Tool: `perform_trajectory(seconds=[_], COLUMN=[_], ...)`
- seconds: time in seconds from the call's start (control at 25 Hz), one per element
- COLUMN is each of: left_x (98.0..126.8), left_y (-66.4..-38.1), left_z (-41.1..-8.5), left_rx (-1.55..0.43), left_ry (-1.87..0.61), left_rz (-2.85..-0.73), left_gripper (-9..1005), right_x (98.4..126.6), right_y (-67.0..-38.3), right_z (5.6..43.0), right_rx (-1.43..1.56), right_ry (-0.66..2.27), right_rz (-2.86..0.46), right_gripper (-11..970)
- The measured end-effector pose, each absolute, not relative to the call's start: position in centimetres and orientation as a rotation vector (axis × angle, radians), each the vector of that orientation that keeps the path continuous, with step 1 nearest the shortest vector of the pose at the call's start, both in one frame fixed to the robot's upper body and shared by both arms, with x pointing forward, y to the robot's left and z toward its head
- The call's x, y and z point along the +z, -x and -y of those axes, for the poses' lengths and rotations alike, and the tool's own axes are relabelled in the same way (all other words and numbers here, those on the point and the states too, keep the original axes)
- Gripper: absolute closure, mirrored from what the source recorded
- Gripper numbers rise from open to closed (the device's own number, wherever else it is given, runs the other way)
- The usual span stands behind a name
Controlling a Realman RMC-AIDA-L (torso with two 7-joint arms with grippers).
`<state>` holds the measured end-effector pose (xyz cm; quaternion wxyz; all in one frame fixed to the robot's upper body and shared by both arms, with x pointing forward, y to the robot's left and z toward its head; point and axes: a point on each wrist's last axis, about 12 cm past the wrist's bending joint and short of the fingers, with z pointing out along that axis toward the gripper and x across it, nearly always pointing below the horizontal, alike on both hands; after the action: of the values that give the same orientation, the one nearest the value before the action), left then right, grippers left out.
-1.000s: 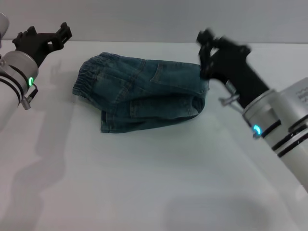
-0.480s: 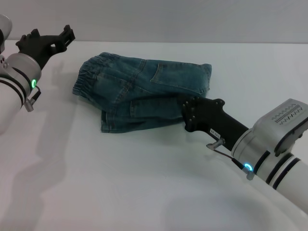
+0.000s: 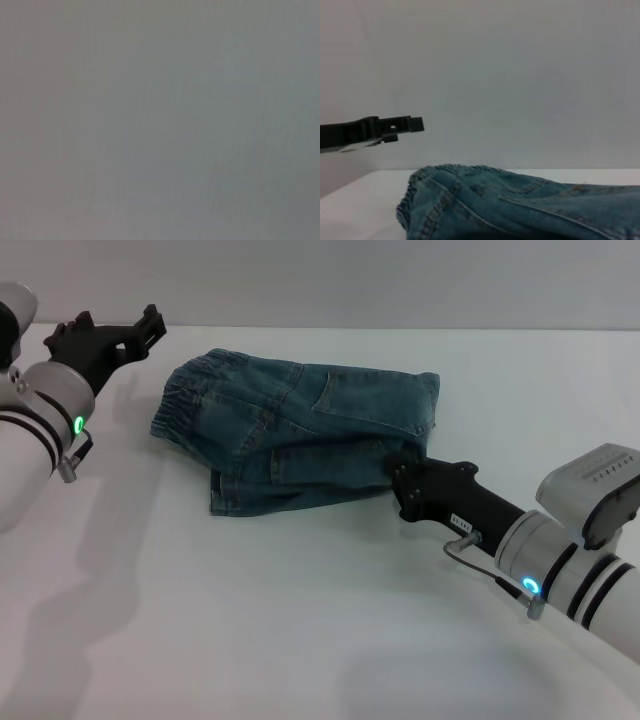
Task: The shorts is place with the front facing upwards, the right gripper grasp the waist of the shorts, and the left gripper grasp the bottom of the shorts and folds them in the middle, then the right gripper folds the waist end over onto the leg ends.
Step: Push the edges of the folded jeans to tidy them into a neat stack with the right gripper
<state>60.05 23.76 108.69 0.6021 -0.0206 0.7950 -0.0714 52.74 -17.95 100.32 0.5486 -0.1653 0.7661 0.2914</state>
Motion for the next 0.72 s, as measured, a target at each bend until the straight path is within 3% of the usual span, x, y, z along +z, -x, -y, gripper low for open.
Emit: perform_trajectory(seconds=[0.72], left_x=[107.8], left_y=[-58.8], left_z=[-24.8], left_rx=[-0.159], left_ry=[0.066], left_rz=[-1.872], left_gripper=[137], right_x=[100.5], right_y=[-54.7], right_z=[21.6], right_rx=[0.569], right_ry=[0.281], right_rz=[-1.839], right_gripper=[872])
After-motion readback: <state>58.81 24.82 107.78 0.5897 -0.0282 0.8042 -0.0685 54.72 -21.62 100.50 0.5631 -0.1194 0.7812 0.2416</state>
